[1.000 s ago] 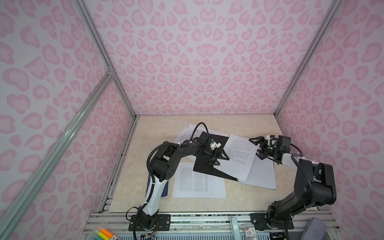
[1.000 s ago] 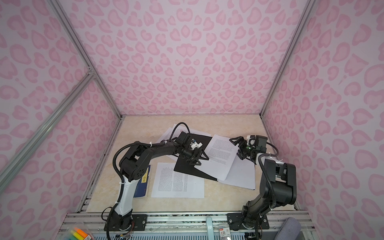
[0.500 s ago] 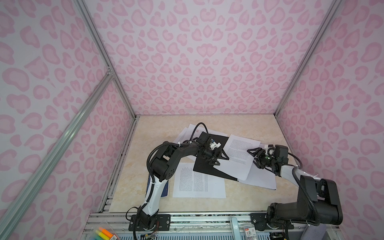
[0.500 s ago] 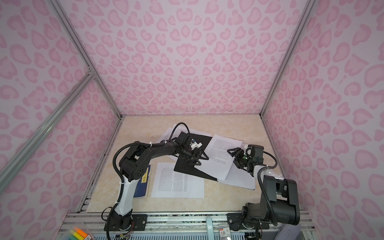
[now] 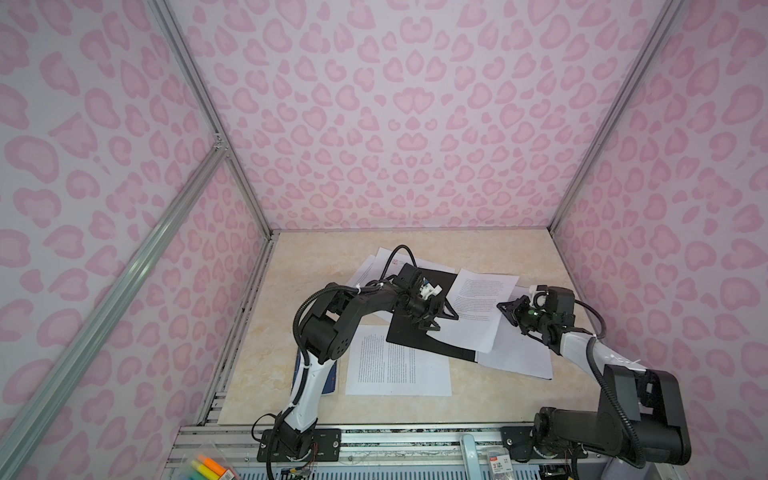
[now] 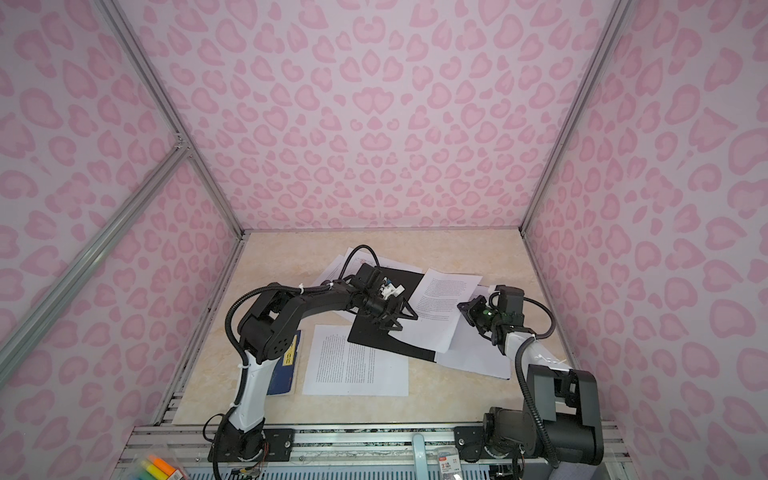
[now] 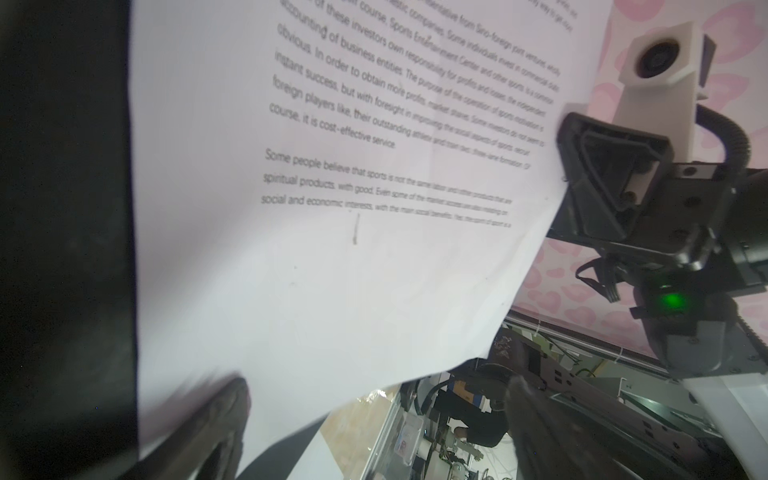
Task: Put the files into the folder
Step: 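Draw the right gripper back to the folder's side while left gripper withdraws, then pinch the stacked sheet edges at the folder's side with the right gripper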
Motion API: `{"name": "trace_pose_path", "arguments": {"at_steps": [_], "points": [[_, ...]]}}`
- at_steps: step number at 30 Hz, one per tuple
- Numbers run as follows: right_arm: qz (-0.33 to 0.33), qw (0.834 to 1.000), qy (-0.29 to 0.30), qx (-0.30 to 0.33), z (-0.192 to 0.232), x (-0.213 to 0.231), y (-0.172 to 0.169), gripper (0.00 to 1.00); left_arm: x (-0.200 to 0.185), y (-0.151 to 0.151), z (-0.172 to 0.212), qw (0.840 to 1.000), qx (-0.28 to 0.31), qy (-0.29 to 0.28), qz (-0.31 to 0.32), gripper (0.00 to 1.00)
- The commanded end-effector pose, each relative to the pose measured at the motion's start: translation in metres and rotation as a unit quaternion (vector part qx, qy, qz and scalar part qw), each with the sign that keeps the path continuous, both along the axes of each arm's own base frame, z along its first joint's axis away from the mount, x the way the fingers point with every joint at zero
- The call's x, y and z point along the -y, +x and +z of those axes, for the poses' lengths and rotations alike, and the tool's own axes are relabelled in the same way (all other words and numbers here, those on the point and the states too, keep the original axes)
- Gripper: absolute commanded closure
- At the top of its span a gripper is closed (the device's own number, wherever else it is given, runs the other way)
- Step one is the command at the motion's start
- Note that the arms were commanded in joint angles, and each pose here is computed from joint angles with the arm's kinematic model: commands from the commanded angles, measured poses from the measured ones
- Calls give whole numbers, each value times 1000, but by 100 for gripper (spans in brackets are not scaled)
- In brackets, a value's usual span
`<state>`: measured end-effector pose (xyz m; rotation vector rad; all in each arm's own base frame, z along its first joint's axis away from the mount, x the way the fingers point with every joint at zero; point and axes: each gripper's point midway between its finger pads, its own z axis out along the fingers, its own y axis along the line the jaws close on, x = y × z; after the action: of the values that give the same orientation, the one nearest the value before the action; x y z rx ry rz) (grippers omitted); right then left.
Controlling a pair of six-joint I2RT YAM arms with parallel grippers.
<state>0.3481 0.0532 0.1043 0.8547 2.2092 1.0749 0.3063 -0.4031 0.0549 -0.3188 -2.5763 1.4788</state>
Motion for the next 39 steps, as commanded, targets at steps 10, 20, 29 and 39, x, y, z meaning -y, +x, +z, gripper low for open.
{"name": "trace_pose_path", "arguments": {"at_steps": [10,20,29,39], "points": [[91,987,-130,4,66,27,6,100,-20,12,164,980,190,-39,46,2],[162,938,-254,-170,34,103,-19,100,-96,-55,190,959,281,-21,39,2],[152,907,-331,-211,12,154,-8,100,-126,-80,176,948,316,9,31,2],[162,922,-303,-181,-2,152,-9,100,-127,-78,176,949,313,6,34,2]]}}
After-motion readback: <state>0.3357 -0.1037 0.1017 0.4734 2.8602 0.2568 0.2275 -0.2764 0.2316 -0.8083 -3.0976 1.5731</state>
